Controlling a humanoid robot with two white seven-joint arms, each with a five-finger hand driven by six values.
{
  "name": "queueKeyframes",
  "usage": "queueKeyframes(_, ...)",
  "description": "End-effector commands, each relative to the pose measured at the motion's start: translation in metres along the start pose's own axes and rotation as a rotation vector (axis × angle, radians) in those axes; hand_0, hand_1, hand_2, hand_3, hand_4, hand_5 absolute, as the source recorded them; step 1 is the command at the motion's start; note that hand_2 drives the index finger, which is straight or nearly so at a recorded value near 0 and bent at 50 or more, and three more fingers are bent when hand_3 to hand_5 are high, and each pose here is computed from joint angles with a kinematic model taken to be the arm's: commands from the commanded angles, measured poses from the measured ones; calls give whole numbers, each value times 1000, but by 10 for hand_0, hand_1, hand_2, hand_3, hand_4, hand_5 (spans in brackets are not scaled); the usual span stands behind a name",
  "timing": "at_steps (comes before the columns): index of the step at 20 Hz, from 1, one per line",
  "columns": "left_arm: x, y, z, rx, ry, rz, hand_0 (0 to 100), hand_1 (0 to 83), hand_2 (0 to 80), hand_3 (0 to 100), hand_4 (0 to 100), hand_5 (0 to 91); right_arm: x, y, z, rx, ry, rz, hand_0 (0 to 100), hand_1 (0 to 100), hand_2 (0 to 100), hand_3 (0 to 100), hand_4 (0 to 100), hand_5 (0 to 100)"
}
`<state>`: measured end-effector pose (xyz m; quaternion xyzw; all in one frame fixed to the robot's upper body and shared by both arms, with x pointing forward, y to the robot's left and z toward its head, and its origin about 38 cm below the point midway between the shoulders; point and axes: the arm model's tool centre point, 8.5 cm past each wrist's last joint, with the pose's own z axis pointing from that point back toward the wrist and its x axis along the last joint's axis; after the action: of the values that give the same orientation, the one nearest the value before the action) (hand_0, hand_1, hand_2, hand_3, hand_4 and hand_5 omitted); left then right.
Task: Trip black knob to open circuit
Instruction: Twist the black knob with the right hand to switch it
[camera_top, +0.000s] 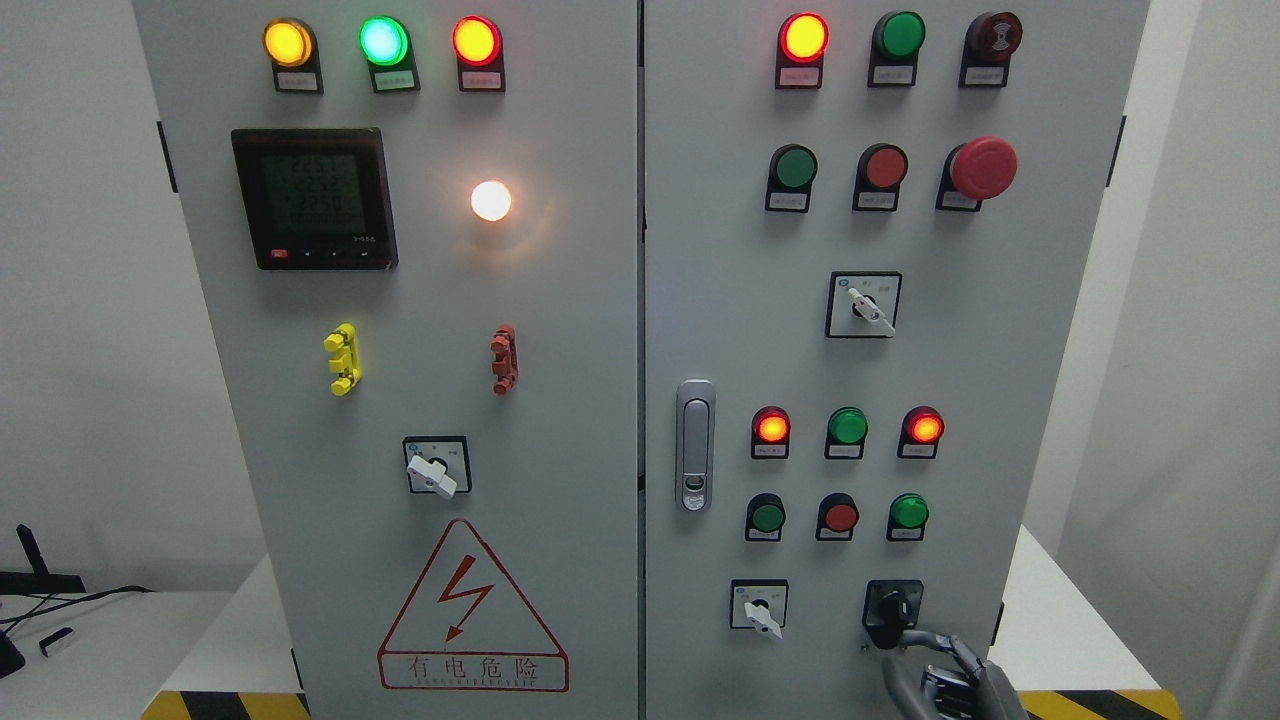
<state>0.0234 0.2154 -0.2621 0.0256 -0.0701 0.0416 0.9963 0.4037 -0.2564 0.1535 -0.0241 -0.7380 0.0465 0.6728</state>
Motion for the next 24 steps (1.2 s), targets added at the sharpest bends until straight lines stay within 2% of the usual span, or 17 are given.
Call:
queueKeyframes(1, 0, -1, 0, -6, -1, -30, 120, 389, 0, 0, 0, 0, 3, 8, -2, 19, -9, -5, 379, 649, 383, 1000, 1000, 939)
queueKeyframes(24, 0, -1, 0, -6, -1, -30, 120, 389, 0, 0, 0, 0, 1, 7, -2, 11, -1, -11, 387, 649, 381, 1000, 1000, 938)
